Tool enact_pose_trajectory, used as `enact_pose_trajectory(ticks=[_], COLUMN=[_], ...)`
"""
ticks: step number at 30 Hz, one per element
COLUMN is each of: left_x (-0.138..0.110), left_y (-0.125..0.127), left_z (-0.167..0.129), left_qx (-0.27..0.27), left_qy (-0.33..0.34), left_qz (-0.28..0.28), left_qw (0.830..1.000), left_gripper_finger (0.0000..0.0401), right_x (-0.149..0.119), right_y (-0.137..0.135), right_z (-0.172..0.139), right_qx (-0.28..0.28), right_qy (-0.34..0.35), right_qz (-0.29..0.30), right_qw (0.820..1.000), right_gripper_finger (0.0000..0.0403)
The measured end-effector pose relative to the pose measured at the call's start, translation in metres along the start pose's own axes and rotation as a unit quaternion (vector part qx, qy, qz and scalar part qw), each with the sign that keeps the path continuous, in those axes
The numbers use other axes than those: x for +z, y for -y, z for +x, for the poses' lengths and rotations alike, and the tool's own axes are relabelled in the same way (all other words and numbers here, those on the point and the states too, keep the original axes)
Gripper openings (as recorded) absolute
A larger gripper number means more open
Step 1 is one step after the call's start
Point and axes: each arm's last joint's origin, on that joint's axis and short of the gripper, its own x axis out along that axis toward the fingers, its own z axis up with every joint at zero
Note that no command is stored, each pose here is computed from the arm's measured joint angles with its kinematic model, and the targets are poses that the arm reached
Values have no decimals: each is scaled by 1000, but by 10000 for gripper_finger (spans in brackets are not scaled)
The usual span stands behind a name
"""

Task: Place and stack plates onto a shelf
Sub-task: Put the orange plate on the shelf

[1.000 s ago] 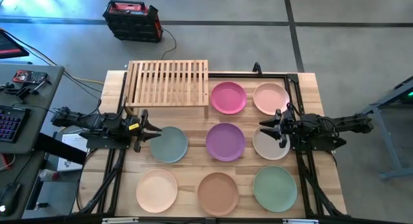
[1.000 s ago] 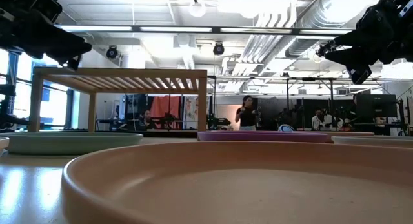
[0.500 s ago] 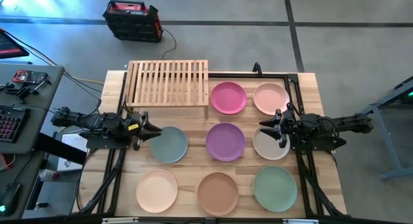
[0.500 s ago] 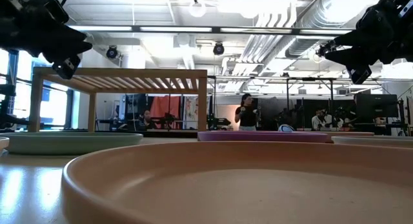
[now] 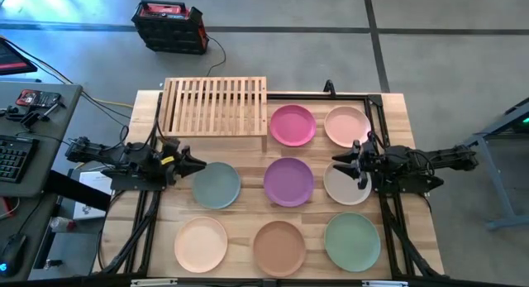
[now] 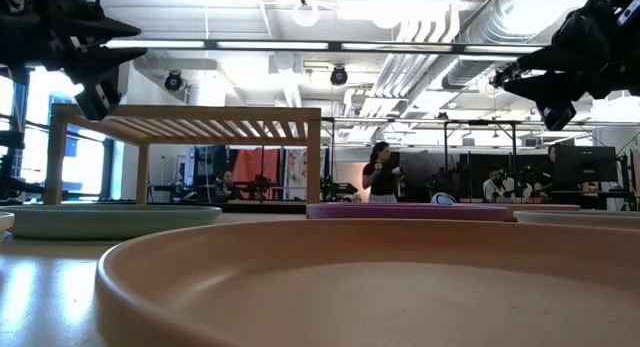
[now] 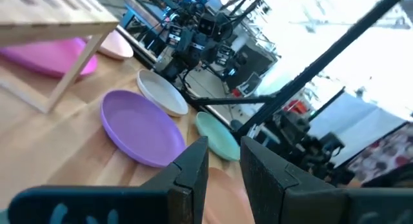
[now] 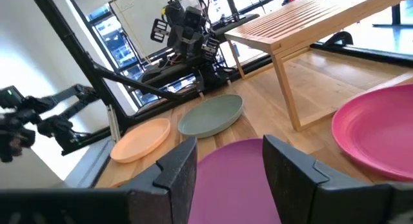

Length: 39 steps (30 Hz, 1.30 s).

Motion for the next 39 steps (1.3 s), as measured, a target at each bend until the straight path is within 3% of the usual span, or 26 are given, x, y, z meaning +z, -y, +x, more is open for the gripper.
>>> enact_pose_trajectory(ticks=[5, 9, 19, 25, 30, 39], left_x=[1, 1, 3, 8, 15, 33], left_y=[1, 0, 2, 4, 8, 21], left_z=[0, 0, 0, 0, -2, -7], left_qx=[-3, -2, -11, -4, -4, -21], left_qy=[3, 3, 13, 58, 118, 194], left_qz=[-50, -47, -50, -57, -66, -54], left_qw=[999, 999, 999, 997, 991, 979], left_gripper_finger=[78, 78, 78, 78, 78, 78], right_x=[2, 3, 3, 5, 18, 55], right_y=[0, 1, 1, 0, -3, -15], right_z=[0, 0, 0, 0, -2, -16], right_qx=[-2, -30, -32, -27, -38, -38], right_qy=[15, 29, 29, 38, 118, 270], right_qz=[73, 62, 54, 45, 26, -65], right_qw=[997, 997, 998, 998, 992, 960], right_gripper_finger=[158, 158, 158, 158, 158, 158])
